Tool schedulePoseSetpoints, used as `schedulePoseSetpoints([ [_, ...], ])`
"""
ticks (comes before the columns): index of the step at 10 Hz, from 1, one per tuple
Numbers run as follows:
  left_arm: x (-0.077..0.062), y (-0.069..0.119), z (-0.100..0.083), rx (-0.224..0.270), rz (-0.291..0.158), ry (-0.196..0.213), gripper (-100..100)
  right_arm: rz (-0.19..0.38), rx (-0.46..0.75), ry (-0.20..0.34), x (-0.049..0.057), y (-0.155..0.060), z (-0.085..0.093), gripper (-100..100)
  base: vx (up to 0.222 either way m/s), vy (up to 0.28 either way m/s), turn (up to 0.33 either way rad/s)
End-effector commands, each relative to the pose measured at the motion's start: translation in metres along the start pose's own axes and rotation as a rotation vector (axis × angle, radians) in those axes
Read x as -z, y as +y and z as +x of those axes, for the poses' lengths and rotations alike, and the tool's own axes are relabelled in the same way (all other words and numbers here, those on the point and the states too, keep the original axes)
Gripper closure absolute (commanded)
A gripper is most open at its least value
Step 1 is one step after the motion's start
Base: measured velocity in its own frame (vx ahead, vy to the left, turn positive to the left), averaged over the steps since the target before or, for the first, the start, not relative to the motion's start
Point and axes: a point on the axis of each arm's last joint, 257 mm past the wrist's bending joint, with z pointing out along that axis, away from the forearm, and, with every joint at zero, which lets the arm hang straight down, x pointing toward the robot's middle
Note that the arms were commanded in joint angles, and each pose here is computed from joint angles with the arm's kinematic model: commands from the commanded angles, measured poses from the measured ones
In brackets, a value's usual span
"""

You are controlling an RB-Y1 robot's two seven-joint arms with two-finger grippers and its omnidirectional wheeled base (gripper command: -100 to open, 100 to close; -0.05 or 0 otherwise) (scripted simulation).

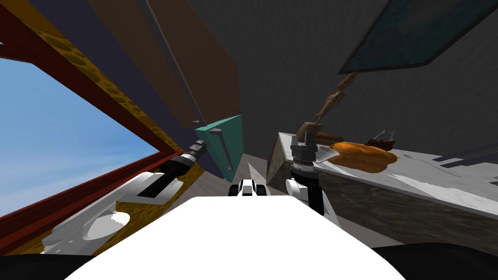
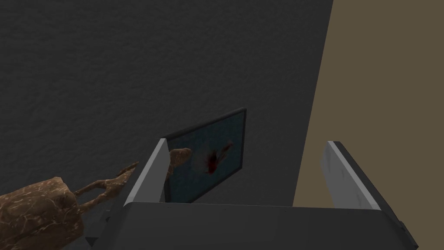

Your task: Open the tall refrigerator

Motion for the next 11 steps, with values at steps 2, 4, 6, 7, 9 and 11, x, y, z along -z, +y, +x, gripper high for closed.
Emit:
schedulePoseSetpoints([
  [2, -0.003, 0.004, -0.031, -0.004, -0.019, -0.088, 100, 0.0, 0.0, 0.0, 0.0, 0.0, 0.0, 0, 0.016, -0.356, 0.09],
  [4, -0.004, 0.008, -0.04, -0.003, -0.03, -0.116, 100, 0.0, 0.0, 0.0, 0.0, 0.0, 0.0, 0, -0.032, -0.212, 0.099],
  [6, -0.004, 0.011, -0.05, -0.002, -0.041, -0.145, 100, 0.0, 0.0, 0.0, 0.0, 0.0, 0.0, 0, -0.039, -0.057, 0.134],
  [7, -0.004, 0.011, -0.05, -0.002, -0.041, -0.145, 100, 0.0, 0.001, 0.0, 0.0, 0.0, 0.0, 0, -0.011, -0.017, 0.034],
  [9, -0.004, 0.011, -0.05, -0.002, -0.041, -0.145, 100, 0.0, 0.001, 0.0, 0.0, 0.0, 0.0, 0, -0.008, -0.011, 0.029],
  [11, -0.004, 0.011, -0.05, -0.002, -0.041, -0.145, 100, 0.0, 0.0, 0.0, 0.0, 0.0, 0.0, 0, -0.008, -0.023, -0.017],
])
